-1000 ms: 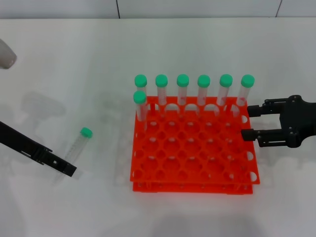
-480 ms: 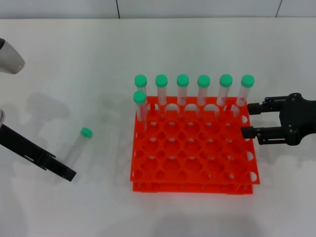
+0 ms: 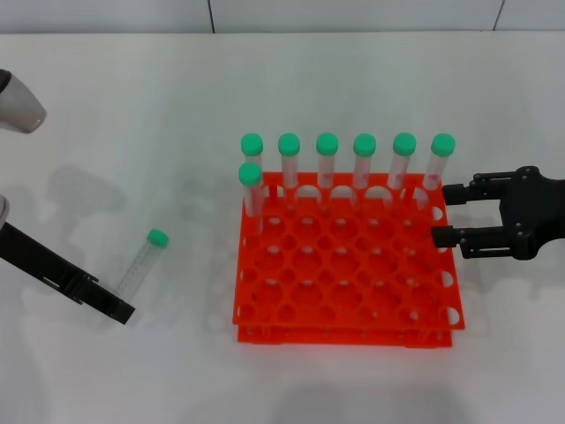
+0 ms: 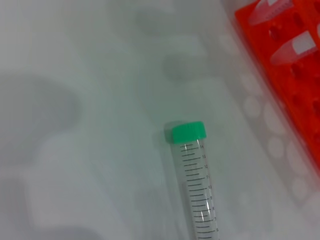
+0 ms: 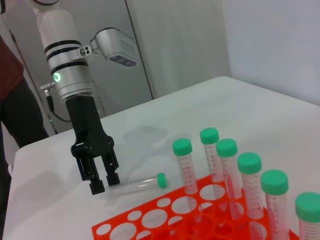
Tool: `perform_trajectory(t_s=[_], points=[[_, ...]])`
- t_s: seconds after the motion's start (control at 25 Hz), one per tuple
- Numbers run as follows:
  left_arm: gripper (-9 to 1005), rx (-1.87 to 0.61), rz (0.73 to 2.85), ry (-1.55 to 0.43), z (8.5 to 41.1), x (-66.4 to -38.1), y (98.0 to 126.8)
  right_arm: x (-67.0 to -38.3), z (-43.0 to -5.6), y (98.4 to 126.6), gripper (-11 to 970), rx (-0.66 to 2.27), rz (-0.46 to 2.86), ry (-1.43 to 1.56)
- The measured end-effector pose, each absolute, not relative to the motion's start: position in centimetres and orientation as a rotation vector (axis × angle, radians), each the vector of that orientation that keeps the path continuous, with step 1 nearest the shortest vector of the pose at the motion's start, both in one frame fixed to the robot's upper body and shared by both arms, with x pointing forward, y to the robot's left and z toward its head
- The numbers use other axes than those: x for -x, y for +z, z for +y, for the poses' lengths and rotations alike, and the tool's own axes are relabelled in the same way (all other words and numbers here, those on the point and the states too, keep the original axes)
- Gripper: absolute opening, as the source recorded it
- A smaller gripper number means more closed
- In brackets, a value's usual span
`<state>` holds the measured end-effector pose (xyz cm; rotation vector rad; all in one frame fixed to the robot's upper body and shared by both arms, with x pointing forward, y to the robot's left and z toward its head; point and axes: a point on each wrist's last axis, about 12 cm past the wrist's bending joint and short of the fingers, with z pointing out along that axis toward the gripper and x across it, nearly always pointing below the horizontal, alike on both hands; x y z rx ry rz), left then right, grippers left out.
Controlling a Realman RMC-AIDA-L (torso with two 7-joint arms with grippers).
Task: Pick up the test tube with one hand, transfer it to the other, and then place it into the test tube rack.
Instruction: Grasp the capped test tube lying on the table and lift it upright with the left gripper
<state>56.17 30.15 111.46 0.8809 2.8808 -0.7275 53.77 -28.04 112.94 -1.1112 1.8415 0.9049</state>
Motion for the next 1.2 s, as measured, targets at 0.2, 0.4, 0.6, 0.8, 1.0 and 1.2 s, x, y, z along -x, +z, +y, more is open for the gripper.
perform_trajectory(t_s=[0.2, 0.4, 0.6, 0.8, 1.0, 1.2], points=[[616, -0.883, 2.878, -0.719, 30.10, -56.24, 111.41, -53.78, -28.05, 112.94, 662, 1.111, 1.842, 0.905], [513, -0.882, 2.879, -0.712, 30.12, -56.28, 111.41, -53.78, -28.05, 112.94, 662, 1.110, 1.842, 0.905], [432, -0.882, 2.887, -0.699, 30.13, -56.36, 111.46, -53.72, -28.11, 112.88, 662, 1.107, 1.845, 0.905], [410, -0.883, 2.897, -0.684, 30.13, -56.45, 111.51, -53.69, -28.13, 112.86, 662, 1.107, 1.845, 0.904], [389, -0.887, 2.897, -0.681, 30.06, -56.49, 111.52, -53.65, -28.17, 112.83, 662, 1.106, 1.846, 0.904], [367, -0.889, 2.907, -0.671, 30.01, -56.55, 111.48, -53.61, -28.20, 112.79, 662, 1.105, 1.847, 0.904]])
